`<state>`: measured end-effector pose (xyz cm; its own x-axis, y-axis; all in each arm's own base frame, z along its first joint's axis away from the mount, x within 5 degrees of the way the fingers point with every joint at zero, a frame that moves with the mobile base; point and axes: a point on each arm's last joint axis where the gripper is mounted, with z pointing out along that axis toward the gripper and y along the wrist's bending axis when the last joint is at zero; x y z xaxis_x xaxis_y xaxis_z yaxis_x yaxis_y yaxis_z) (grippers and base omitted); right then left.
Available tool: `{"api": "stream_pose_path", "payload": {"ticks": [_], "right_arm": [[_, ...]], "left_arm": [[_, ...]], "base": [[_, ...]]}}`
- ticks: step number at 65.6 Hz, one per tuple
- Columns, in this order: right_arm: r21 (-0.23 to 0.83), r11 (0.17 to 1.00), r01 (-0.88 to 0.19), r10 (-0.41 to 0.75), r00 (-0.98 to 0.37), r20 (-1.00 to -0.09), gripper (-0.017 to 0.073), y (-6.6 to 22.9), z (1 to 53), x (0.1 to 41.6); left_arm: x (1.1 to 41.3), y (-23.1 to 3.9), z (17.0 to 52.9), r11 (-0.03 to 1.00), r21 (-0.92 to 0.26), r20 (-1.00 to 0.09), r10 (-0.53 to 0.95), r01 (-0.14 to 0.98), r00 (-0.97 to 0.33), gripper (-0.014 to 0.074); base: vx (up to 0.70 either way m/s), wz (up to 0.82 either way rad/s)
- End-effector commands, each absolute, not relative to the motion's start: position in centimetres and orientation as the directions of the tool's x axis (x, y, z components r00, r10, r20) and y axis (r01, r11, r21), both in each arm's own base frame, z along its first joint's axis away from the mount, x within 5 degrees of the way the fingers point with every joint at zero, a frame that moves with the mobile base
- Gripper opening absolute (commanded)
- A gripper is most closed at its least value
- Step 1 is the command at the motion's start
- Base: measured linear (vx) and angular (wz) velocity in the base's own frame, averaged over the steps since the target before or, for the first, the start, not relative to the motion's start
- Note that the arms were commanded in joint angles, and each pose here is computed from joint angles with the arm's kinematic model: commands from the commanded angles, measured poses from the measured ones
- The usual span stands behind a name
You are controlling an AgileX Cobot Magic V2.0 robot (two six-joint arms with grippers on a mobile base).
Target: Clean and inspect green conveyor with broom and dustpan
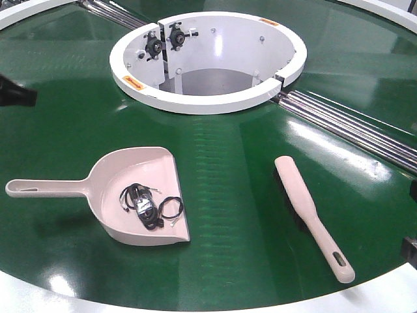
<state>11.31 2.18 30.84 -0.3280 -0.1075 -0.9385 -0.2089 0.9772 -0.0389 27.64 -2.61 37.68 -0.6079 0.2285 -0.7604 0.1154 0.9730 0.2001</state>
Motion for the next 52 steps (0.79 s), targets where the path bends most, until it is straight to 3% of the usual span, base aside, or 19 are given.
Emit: {"api": "stream_pose_path", "payload": {"ticks": [1,11,28,52], "right_arm": [[-0.053,0.979,-0.197,-0.1,-0.236,-0.967,-0.0008,2.1,32.4,11.5],[-0.053,0.979,-0.197,-0.1,-0.236,-0.967,-0.0008,2.1,32.4,11.5],[-0.053,0.979,-0.197,-0.1,-0.236,-0.967,-0.0008,2.1,32.4,11.5],[-0.053,0.979,-0.197,-0.1,-0.236,-0.967,-0.0008,2.1,32.4,11.5]], "left_arm": [[25.0,-2.6,38.6,0.982,0.167,-0.866,0.191,0.094,-0.462,-0.0006],[20.1,-2.1,34.9,0.99,0.105,-0.897,0.133,0.089,-0.422,-0.0006],[12.4,-0.1,27.8,1.0,-0.017,-0.945,-0.02,-0.013,-0.328,-0.0006],[6.6,0.0,19.9,0.994,-0.104,-0.986,-0.106,-0.016,-0.125,-0.0006]], "base": [[0.0,0.0],[0.0,0.0],[0.0,0.0],[0.0,0.0]]}}
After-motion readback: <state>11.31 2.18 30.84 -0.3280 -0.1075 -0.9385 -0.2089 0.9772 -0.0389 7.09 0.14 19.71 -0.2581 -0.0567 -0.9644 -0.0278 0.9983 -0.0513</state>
